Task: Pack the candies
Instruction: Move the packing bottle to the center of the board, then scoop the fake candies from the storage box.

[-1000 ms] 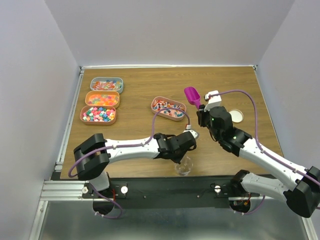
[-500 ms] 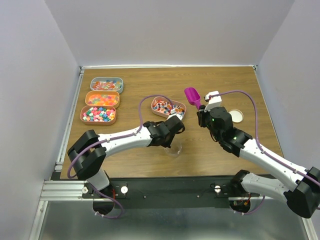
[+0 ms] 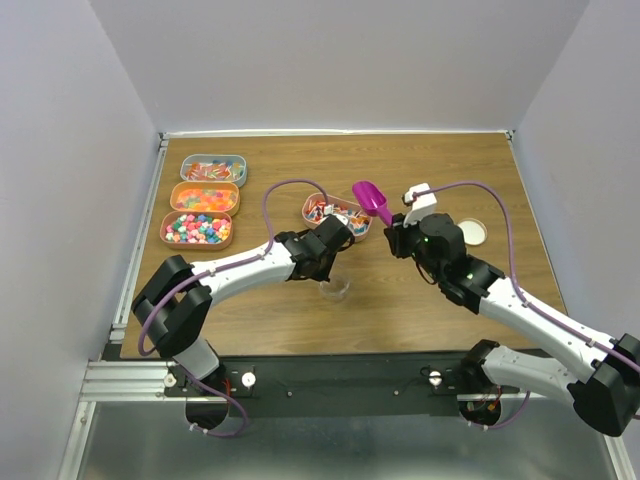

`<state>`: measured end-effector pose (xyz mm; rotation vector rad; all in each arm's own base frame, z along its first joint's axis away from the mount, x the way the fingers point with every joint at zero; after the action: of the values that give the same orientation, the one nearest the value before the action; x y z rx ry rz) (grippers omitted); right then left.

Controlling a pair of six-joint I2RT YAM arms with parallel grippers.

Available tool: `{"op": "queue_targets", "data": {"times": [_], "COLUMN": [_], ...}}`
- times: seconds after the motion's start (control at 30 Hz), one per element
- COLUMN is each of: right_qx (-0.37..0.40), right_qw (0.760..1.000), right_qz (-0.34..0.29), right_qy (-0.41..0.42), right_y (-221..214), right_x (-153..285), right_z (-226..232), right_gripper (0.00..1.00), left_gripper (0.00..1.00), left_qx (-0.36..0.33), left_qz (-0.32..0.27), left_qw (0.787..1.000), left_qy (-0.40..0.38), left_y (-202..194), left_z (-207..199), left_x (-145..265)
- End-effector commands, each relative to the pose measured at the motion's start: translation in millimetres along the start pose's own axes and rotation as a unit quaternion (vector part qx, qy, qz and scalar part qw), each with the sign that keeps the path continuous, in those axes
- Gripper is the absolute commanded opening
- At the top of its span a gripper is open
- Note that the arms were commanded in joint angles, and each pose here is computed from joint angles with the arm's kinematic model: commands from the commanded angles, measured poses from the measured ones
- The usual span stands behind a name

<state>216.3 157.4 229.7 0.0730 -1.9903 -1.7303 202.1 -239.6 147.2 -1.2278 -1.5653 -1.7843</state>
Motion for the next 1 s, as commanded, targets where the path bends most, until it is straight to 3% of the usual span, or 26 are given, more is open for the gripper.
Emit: {"op": "queue_targets", "data": {"times": [0.0, 0.33, 0.4, 0.43, 0.63, 0.7, 0.97], "right_qx": [0.000, 0.019, 0.029, 0.034, 0.058, 0.081, 0.148], "right_qw": [0.998, 0.990, 0.989, 0.987, 0.978, 0.972, 0.947], "right_qz": [0.005, 0.072, 0.078, 0.094, 0.136, 0.156, 0.228], "right_qy": [0.066, 0.118, 0.123, 0.123, 0.148, 0.155, 0.171], "right_y": [-4, -6, 4, 3, 30, 31, 45], "right_x": [0, -21, -26, -26, -47, -55, -57], "right_z": [11, 22, 20, 18, 0, -7, -28], "right_gripper": [0.01, 0.01, 0.01, 0.01, 0.01, 0.01, 0.01], "left_gripper": [0.18, 0.49, 0.63, 0.65, 0.67, 0.67, 0.63], "left_qx": [0.002, 0.037, 0.044, 0.059, 0.103, 0.114, 0.083], "left_qz": [0.000, -0.055, -0.080, -0.092, -0.144, -0.134, -0.112], "left_qw": [1.000, 0.994, 0.992, 0.991, 0.984, 0.984, 0.990], "left_qy": [-0.014, -0.088, -0.090, -0.078, -0.026, -0.013, -0.021], "left_y": [0, 31, 44, 52, 97, 108, 150], "left_z": [-1, 17, 29, 43, 100, 115, 114], "left_x": [3, 39, 48, 48, 34, 18, -25]}}
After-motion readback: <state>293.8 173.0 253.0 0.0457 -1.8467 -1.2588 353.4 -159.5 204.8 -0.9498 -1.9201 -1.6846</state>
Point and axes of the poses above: each gripper's point midway between its finger pads, its own x axis back along the fingers, its own z axis along the line the jaws close on, y = z × x, the point moved 9 cm from there along x, back along the fingers, and after that the axes turned 6 degrees about x, right-handed, at the moved point
